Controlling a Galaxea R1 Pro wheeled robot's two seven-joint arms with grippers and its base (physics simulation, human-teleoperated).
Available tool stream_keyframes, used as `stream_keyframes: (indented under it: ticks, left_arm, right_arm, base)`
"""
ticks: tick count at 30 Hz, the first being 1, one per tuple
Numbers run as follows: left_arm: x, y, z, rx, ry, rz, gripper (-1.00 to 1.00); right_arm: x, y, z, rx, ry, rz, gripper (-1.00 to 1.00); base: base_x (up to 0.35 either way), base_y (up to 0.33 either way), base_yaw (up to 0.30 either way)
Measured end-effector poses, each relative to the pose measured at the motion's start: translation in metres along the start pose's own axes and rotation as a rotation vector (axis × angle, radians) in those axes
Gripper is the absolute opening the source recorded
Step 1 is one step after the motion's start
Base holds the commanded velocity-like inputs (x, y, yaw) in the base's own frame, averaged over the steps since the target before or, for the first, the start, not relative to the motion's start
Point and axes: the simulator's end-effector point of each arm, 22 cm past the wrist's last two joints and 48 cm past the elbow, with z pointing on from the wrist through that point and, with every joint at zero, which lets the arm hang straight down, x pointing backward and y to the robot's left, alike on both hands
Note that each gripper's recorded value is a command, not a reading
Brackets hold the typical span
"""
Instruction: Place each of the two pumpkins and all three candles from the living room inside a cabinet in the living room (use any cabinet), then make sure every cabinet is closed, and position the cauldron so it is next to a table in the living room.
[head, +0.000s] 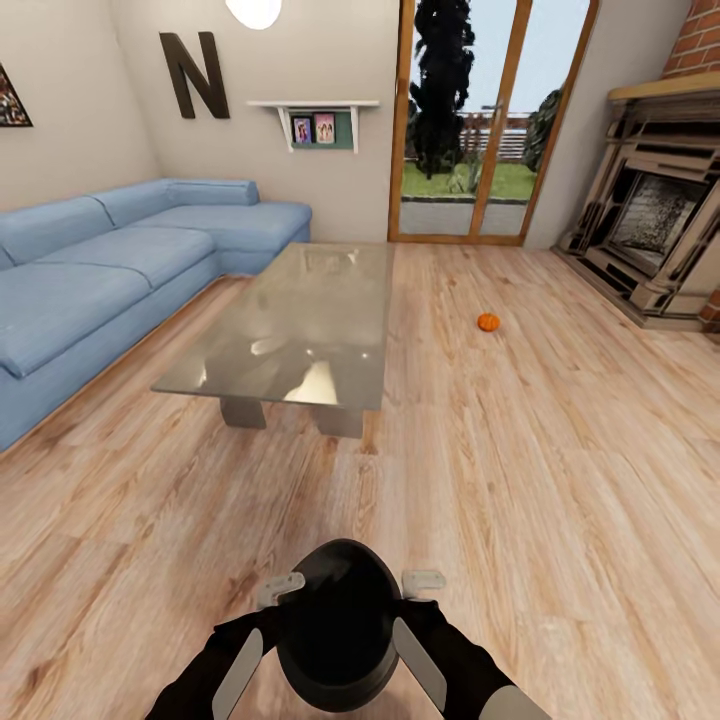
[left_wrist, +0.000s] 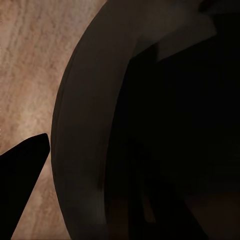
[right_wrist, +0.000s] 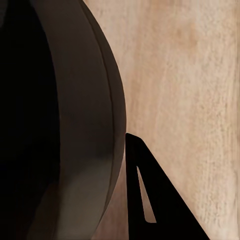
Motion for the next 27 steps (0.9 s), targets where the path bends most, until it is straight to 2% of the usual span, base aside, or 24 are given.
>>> stream_keyframes:
  ticks: [12, 18, 27]
  left_arm:
    - [-0.014, -0.008, -0.021, 0.001, 0.000, -0.001, -1.00]
    - [-0.017, -0.008, -0.022, 0.003, -0.006, 0.000, -1.00]
    - [-0.018, -0.009, -0.022, 0.006, -0.008, -0.005, -1.00]
  right_arm:
    - [-0.014, 0.000, -0.022, 0.000, -0.001, 0.002, -1.00]
    - [-0.015, 0.000, -0.022, 0.001, -0.002, 0.000, -1.00]
    - [-0.015, 0.000, -0.023, -0.001, -0.003, 0.000, -1.00]
  base:
    - [0.000, 0.000, 0.000]
    - [0.003, 0.003, 0.000]
    - [0.187, 0.188, 0.000]
